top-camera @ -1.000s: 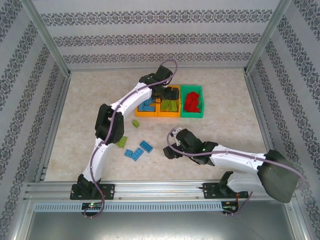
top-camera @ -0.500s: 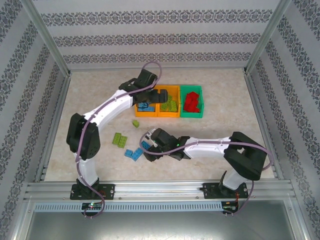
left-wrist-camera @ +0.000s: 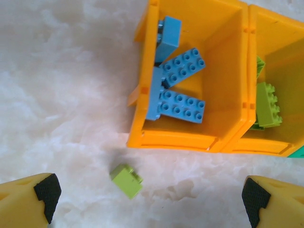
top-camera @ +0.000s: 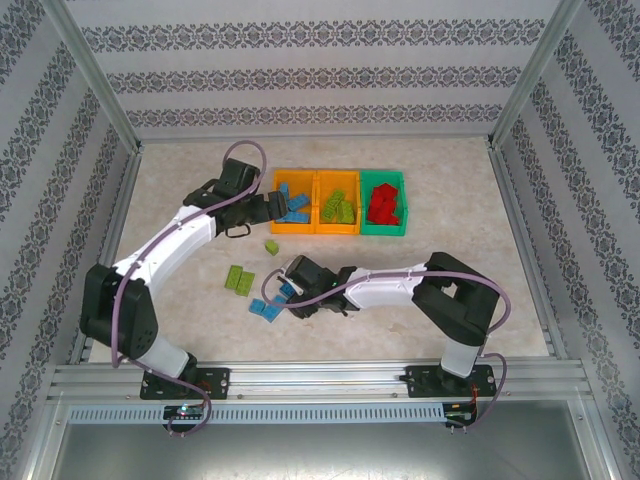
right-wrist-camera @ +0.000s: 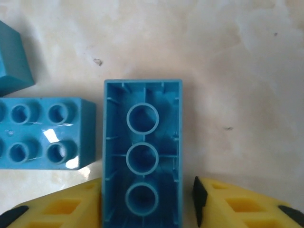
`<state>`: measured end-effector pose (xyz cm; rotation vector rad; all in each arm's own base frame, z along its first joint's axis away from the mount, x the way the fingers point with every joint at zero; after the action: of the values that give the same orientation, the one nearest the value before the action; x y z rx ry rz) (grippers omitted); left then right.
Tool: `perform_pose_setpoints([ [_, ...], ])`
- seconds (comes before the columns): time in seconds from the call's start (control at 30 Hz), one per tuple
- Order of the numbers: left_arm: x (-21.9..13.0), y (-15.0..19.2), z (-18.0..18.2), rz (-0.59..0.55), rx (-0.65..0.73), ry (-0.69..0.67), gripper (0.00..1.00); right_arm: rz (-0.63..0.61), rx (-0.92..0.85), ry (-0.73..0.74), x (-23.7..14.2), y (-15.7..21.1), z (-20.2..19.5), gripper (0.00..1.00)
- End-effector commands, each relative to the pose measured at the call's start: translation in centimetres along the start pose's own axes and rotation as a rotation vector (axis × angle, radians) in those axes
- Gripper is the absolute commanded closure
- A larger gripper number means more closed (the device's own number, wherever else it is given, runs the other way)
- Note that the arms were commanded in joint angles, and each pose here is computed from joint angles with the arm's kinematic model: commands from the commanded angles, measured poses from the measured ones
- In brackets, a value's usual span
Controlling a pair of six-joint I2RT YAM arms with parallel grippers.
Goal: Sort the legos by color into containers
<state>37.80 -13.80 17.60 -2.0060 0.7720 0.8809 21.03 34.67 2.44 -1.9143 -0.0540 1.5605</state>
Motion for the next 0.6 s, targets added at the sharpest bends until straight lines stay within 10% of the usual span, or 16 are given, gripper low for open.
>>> perform_pose_setpoints([
  [0.0,-1.1,-0.7,1.6,-0.044,-0.039,-0.017,0.00,0.023,-0.042,0.006,0.2,0.1,0.3,0.64],
  [0.57,-1.6,3.9,8.2,0.012,-0.009,-0.148,0.00,-0.274,0.200,0.076,-6.8,-7.9,-8.0,0.73],
])
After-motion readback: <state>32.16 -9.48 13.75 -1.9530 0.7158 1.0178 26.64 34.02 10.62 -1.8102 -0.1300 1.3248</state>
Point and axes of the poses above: each hand's point on the last joint's axis, 136 mm out from that joint toward the fingers, its own x axis out along the fingers, its own z axis along the line the jaws close on, y = z × x, the point moved 1 cm from there along -x, back along the fingers, and after that the axes turned 15 degrees about -x, right-handed, at the moved point
